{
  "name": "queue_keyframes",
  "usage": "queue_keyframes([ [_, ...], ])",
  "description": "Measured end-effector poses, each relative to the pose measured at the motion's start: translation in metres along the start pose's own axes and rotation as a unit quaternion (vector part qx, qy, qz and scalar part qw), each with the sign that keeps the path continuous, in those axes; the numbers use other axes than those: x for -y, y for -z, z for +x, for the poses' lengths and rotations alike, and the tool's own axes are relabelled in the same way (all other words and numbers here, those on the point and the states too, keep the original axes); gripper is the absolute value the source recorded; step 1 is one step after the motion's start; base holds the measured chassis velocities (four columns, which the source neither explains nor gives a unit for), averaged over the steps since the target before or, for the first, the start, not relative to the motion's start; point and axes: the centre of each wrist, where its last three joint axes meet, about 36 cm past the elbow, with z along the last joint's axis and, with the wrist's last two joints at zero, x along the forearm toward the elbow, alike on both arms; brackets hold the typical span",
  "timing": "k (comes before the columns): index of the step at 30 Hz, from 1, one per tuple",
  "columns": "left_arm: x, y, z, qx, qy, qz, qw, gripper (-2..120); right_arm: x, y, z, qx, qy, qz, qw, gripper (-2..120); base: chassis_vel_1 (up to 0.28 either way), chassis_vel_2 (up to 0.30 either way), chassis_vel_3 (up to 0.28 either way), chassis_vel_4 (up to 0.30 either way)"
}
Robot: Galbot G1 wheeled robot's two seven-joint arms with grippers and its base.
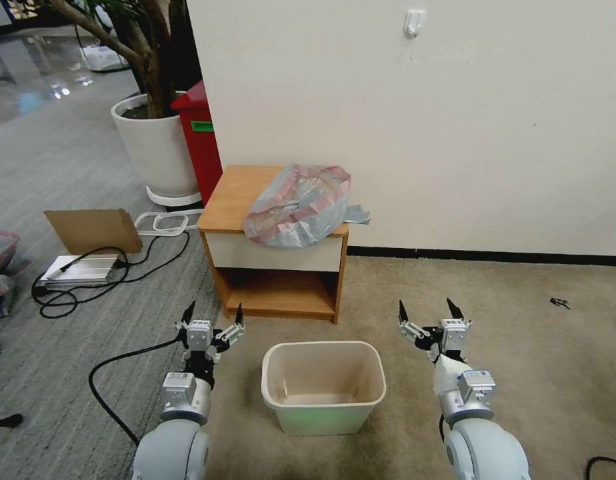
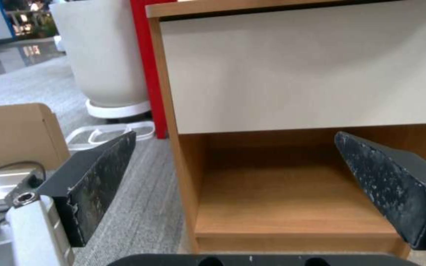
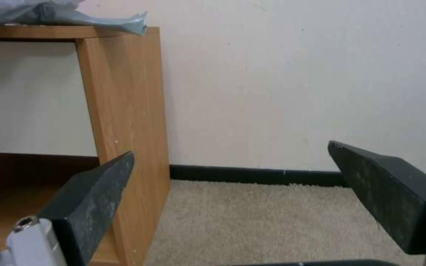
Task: Pick up the garbage bag from the table and place it over the trash can.
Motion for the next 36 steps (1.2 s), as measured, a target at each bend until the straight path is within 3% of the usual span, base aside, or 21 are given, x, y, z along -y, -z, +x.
queue_keyframes([
  [36, -0.0002, 0.0005, 0.0005, 0.000, 0.000, 0.000, 1.0000, 100, 0.0000, 0.0000, 0.0000, 0.000, 0.000, 0.000, 1.000, 100, 0.000, 0.000, 0.000, 0.000],
])
